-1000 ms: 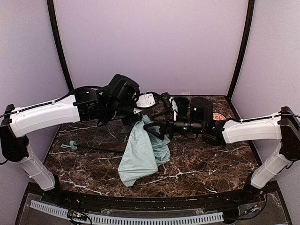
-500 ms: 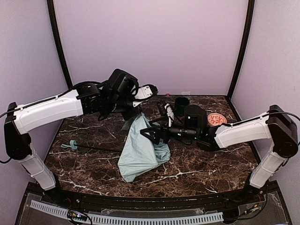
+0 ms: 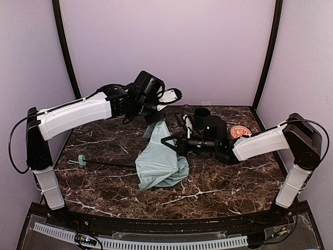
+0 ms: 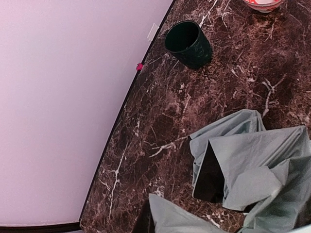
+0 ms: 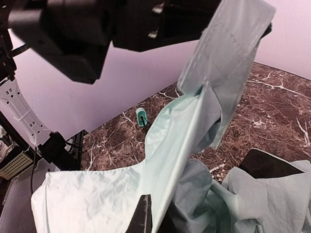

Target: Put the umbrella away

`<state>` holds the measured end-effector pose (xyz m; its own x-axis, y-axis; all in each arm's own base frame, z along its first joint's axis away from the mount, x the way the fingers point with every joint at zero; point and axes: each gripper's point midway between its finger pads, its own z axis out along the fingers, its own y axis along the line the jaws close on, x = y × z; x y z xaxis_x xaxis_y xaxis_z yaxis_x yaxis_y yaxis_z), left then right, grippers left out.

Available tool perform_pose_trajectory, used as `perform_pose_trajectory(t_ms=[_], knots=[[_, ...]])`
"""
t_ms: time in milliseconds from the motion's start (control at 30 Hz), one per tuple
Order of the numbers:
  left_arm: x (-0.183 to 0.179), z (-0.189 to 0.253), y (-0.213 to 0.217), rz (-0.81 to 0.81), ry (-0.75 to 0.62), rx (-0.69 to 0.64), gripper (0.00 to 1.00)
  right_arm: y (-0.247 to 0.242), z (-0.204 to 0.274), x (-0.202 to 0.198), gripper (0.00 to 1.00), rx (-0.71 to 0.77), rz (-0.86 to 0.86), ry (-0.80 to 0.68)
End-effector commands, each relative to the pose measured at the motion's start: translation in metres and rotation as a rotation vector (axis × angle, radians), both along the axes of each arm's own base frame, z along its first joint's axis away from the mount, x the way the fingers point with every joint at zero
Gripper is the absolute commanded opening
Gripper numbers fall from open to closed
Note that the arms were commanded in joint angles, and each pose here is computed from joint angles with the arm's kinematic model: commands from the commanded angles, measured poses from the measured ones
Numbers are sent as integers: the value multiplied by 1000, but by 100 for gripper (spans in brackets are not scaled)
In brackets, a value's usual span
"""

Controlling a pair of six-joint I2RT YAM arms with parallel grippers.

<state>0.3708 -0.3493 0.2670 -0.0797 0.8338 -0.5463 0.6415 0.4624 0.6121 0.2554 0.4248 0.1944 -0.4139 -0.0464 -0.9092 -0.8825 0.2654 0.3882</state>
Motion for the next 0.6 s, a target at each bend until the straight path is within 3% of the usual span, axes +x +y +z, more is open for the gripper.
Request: perform_pose_trajectory(t_ms=[0, 167, 267, 367, 567], knots=[[45, 11, -2, 52, -47, 6, 0, -11, -11, 5, 0, 76, 75, 107], [95, -14, 4, 133, 16, -51, 3, -22, -25, 42, 0, 111, -14, 146], [110, -27, -1, 123, 29, -86, 22, -22, -47, 58, 0, 84, -53, 188], [127, -33, -3, 123, 42, -146, 33, -26, -64, 72, 0, 76, -83, 248], [176, -43, 41, 225, 61, -261, 68, -32, -99, 87, 0, 26, -129, 343]])
